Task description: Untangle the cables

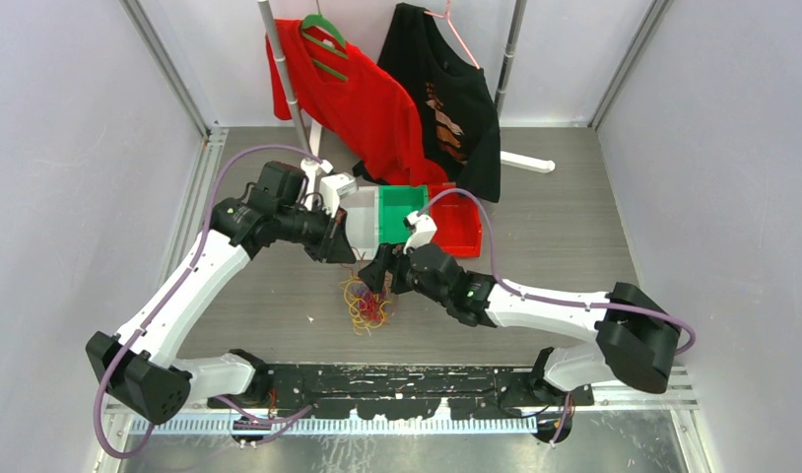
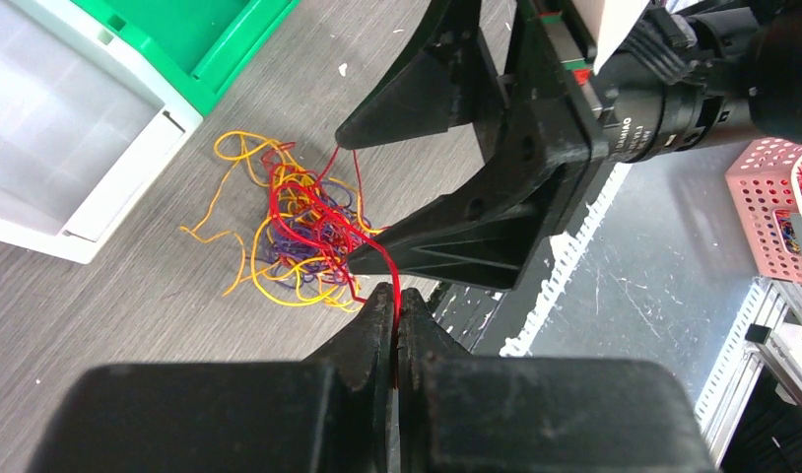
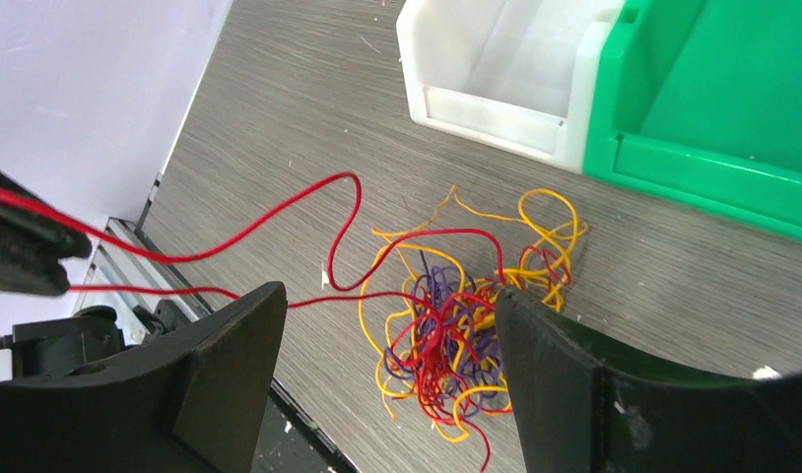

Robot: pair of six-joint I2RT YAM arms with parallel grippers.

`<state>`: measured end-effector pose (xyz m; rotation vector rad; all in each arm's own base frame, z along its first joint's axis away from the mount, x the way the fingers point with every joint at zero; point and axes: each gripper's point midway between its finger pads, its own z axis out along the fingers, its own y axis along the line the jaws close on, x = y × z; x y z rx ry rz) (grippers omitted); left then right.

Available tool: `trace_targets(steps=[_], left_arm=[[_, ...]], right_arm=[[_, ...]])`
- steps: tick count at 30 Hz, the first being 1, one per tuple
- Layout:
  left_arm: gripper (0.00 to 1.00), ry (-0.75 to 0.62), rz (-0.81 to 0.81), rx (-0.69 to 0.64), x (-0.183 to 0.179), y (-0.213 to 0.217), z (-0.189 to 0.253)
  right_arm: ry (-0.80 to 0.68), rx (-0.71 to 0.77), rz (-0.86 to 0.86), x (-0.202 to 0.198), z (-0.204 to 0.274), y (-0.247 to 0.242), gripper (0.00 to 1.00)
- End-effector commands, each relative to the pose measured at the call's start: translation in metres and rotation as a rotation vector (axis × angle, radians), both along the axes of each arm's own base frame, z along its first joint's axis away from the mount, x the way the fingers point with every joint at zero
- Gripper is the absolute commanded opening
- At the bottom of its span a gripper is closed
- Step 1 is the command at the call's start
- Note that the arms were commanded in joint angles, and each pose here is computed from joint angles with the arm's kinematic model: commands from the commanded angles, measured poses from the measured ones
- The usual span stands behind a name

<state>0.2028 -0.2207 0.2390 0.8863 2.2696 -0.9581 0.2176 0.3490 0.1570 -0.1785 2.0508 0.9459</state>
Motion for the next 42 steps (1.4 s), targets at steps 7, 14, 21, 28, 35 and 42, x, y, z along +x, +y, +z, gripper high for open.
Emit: trace_targets(steps=[7,14,21,28,35,42], left_arm=[[0.00,-0.038,-0.011,-0.057,-0.007,-0.003,0.032],[0.00,-0.056,-0.020,-0.075,-0.011,-0.003,0.051],[0.00,-0.106,-0.035,-0.095,-0.014,-0.001,0.091],[0.00,-0.130,-0.056,-0.092,-0.014,-0.002,0.131],[0.00,-0.251,-0.046,-0.140,-0.015,-0.001,0.181],[0.00,-0.569,0.031,-0.242,-0.007,0.011,0.269]], right_arm=[[-0.056,0.089,-0.050,0.027,0.033,0.034,0.81],[-0.031,0.059,-0.061,0.034,0.012,0.043,0.80],[0.006,0.021,-0.079,0.031,-0.024,0.037,0.79],[0.007,-0.016,-0.089,0.031,-0.042,0.037,0.77],[0.012,-0.015,-0.085,0.026,-0.049,0.034,0.76],[0.014,-0.035,-0.135,0.025,-0.063,0.016,0.74]])
